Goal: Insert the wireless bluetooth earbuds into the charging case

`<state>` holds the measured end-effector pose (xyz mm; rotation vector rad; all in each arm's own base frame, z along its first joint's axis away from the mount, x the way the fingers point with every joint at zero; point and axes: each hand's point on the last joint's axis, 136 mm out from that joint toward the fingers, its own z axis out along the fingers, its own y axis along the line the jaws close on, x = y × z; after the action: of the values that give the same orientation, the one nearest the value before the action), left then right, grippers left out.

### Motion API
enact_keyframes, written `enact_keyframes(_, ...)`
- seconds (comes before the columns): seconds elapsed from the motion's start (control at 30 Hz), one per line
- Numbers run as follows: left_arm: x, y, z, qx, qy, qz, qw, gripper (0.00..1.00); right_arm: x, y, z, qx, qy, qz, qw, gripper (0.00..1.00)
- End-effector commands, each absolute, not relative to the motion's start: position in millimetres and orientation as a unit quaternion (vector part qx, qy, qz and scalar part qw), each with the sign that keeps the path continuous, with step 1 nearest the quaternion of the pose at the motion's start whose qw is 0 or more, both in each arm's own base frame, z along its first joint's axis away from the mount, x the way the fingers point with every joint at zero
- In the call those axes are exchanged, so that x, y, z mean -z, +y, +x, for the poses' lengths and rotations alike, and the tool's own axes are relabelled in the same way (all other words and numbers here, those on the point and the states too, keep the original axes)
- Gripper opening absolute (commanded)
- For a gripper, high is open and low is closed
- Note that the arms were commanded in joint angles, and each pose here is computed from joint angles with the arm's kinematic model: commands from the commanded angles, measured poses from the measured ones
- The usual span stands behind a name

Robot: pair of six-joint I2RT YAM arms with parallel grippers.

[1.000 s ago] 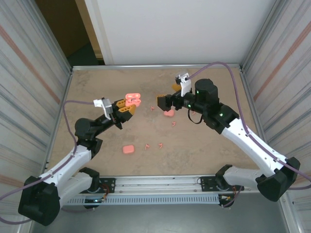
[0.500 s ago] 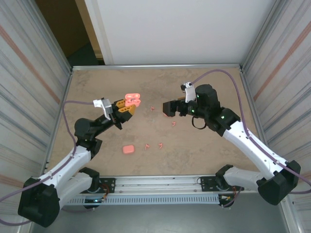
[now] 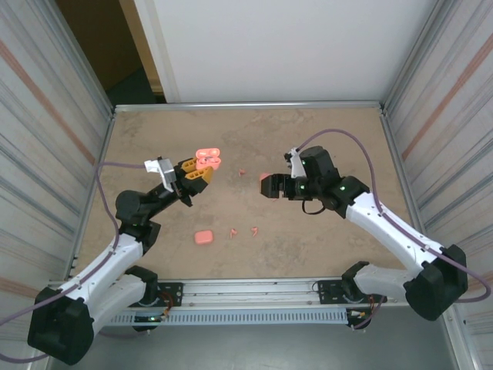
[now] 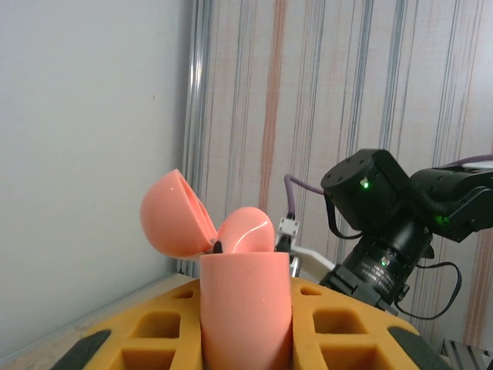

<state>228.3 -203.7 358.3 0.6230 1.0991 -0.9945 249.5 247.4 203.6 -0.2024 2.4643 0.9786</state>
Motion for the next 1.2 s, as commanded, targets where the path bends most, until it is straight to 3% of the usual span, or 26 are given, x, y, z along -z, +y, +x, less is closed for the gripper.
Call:
enact_keyframes(0.0,-363,-202,223,0.438,0.480,0.282,0.706,0.00,-182,255,234,-0.356,0.914,-0.063,0.187,0.80)
enact_keyframes(0.67,-362,-202,223,0.437,0.479,0.281,0.707,0.00,-74,268,210,-0.285,0.954,-0.066,0.060,0.56)
enact_keyframes(1.17,-362,-201,221,0.434,0.484,0.285,0.704,0.00,-39,281,207,-0.273,0.959,-0.075,0.024,0.48)
